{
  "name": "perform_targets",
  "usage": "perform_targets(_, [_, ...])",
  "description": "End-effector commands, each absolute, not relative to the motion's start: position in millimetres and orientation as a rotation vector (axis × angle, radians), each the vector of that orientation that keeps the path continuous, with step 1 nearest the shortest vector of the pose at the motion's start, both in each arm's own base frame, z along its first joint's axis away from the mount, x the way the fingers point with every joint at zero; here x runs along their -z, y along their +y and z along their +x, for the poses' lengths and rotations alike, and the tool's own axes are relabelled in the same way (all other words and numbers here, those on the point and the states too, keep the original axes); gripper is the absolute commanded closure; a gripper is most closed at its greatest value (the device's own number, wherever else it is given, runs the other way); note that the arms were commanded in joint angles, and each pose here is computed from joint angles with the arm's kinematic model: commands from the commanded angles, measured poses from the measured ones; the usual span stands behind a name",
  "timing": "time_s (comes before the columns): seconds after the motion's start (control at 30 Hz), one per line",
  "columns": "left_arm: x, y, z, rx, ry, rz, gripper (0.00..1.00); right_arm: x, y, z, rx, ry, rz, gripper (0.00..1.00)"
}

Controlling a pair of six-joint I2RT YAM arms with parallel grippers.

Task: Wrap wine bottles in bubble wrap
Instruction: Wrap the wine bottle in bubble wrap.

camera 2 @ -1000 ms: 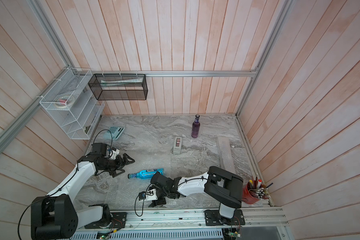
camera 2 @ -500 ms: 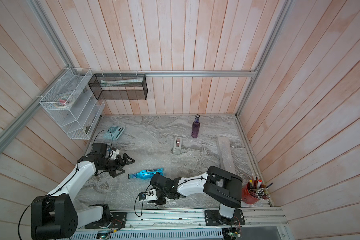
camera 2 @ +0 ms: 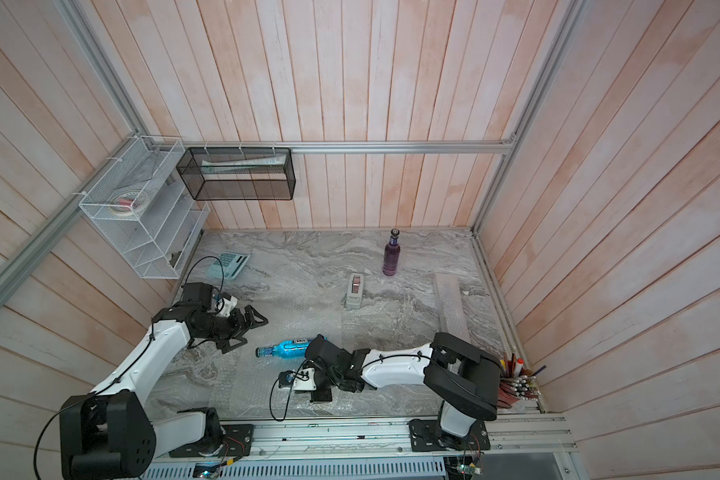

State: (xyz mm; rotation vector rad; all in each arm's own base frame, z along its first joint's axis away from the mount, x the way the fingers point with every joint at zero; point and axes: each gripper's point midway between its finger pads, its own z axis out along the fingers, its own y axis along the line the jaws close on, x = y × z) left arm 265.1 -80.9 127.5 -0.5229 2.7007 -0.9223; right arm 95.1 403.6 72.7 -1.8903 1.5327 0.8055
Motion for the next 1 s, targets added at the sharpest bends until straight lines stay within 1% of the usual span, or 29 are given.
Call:
perform_targets(0.0, [-163.6, -74.2, 276.6, 0.857, 2.626, -0.451, 0.00, -108.2, 406.7, 118.8, -0.851, 1.549, -1.786, 0.94])
perform_targets(0.2, [-201.1, -78.5, 287.2, 0.857, 2.567, -0.410, 0.00, -130.0, 402.0, 177.3, -0.847, 1.627, -1.671, 0.93])
perform_targets(0.4, [-223.0, -84.8, 288.1, 0.843, 2.549, -0.377, 0.02, -118.5, 401.1, 223.3, -0.800, 1.698, -1.664, 0.90])
perform_targets(0.5, [-219.0, -88.1, 279.3, 0.853, 2.576, -0.390, 0.06, -111.1, 404.7, 234.9, -0.801, 1.715, -1.676, 0.90])
perform_targets(0.63, [-212.9, -90.6, 264.5, 0.857, 2.616, -0.409, 0.14, -100.5, 411.1, 248.4, -0.792, 1.728, -1.671, 0.89])
perform_targets(0.7, [-203.5, -93.3, 257.9, 0.874, 2.643, -0.413, 0.15, -94.8, 414.0, 254.2, -0.790, 1.733, -1.669, 0.87])
perform_targets(0.77, [-188.4, -96.5, 252.9, 0.900, 2.672, -0.438, 0.20, -90.3, 416.6, 260.5, -0.797, 1.739, -1.654, 0.87])
perform_targets(0.87, [-176.0, -97.1, 254.5, 0.899, 2.678, -0.461, 0.26, -85.8, 421.8, 266.8, -0.795, 1.737, -1.646, 0.84])
perform_targets(0.97, [-161.6, -97.7, 259.6, 0.898, 2.690, -0.456, 0.29, -82.4, 425.5, 271.8, -0.806, 1.739, -1.627, 0.80])
